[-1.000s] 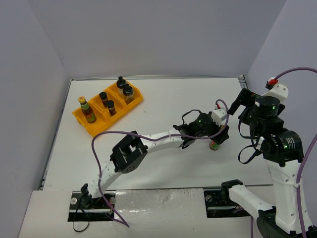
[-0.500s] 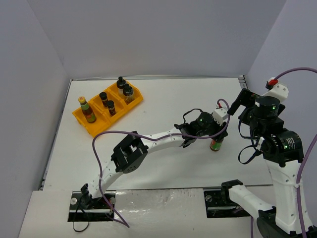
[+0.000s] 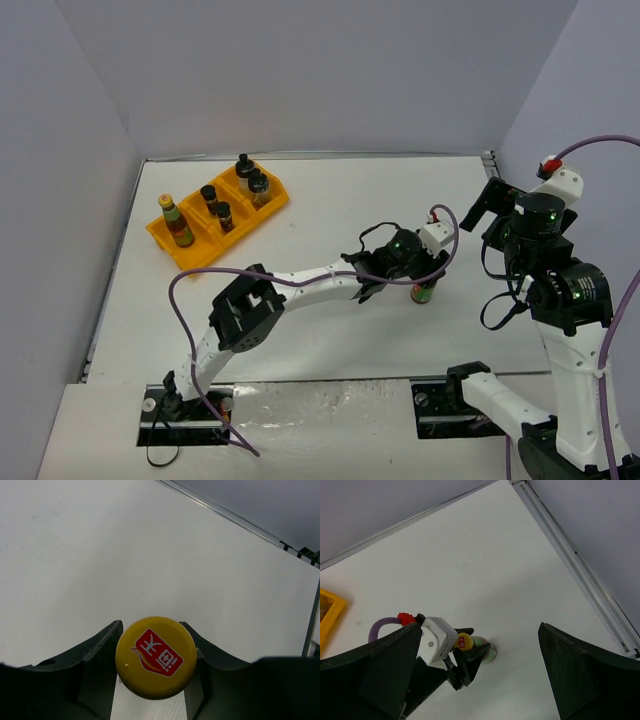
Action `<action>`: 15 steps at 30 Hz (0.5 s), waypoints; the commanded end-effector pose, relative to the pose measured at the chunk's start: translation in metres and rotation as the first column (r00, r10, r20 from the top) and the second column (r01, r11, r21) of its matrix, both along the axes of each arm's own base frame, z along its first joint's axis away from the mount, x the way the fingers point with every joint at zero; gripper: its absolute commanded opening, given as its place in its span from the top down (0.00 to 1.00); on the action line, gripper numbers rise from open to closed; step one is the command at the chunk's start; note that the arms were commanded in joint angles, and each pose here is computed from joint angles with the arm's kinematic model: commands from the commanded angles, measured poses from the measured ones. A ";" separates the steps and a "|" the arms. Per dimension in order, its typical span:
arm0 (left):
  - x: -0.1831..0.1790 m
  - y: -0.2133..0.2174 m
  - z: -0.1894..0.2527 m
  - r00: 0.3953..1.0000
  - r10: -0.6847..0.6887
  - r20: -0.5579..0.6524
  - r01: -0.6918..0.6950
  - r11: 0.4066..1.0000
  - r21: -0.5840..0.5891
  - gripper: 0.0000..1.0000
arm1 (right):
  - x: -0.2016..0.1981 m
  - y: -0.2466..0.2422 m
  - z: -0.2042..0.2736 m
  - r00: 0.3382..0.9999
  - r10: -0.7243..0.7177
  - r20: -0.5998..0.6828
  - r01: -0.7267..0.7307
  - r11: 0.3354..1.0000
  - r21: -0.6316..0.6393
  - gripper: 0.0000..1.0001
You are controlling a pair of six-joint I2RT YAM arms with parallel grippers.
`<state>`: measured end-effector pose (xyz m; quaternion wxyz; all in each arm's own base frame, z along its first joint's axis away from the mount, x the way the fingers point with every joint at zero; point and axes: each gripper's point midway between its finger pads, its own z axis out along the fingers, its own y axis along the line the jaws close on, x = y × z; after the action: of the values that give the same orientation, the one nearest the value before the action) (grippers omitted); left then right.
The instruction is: Organize the condiment bottles
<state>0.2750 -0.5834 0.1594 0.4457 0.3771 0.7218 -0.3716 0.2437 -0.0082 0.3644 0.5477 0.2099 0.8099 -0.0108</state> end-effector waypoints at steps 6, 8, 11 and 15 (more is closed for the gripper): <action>0.000 0.025 0.120 0.989 0.055 0.136 -0.029 0.981 -0.191 1.00 | 0.007 -0.005 0.004 0.999 -0.025 0.027 0.026 1.000 -0.017 0.00; 0.000 0.031 0.122 0.988 0.071 0.140 -0.043 0.980 -0.193 1.00 | 0.007 -0.005 0.003 0.999 -0.025 0.025 0.026 1.000 -0.017 0.00; 0.002 0.043 0.126 0.983 0.104 0.148 -0.075 0.978 -0.194 1.00 | 0.007 -0.005 0.003 0.999 -0.025 0.024 0.025 1.000 -0.016 0.00; 0.006 0.065 0.127 0.977 0.147 0.153 -0.116 0.975 -0.192 1.00 | 0.009 -0.003 0.002 1.000 -0.021 0.023 0.021 1.000 -0.012 0.00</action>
<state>0.2658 -0.5345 0.1555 0.4450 0.3749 0.7450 -0.3261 0.2444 -0.0081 0.3588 0.5420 0.2092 0.8138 -0.0136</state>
